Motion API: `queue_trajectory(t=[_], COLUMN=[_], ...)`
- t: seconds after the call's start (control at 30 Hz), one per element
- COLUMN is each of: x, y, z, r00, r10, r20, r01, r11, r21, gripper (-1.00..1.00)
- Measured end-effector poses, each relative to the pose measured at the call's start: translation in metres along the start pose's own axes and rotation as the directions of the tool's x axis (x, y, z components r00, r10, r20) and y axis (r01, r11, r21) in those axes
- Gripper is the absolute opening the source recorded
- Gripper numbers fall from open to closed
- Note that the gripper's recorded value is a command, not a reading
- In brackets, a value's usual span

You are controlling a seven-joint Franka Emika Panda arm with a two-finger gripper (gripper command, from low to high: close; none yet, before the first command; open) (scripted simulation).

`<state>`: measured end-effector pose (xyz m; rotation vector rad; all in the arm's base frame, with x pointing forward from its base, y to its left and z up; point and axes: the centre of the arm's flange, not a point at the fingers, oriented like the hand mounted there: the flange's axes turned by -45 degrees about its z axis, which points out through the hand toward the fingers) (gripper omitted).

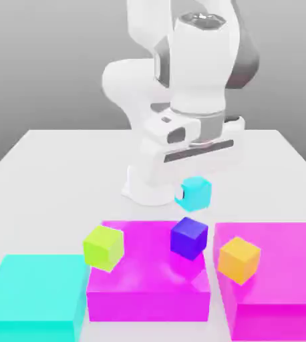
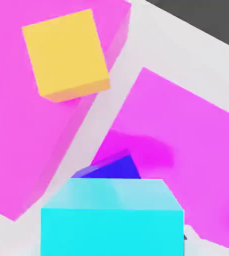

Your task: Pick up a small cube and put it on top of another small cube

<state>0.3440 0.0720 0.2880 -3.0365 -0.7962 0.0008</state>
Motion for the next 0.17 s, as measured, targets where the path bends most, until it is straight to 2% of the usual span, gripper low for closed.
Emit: queue_trajectory(t=[0.03, 0.07, 0.17], x=[-0.0006, -0.0015, -0.0015], y=[-0.0002, -0.0004, -0.0004], z=[0.0112, 0.0211, 0.0211], r00=[1.000, 1.000, 1.000], r10=[-0.001, -0.002, -0.002], r20=[0.000, 0.000, 0.000], r01=[0.001, 0.002, 0.002], r11=[1.000, 1.000, 1.000], r21=[-0.001, -0.001, -0.001], gripper=[-1.00, 1.00, 1.00])
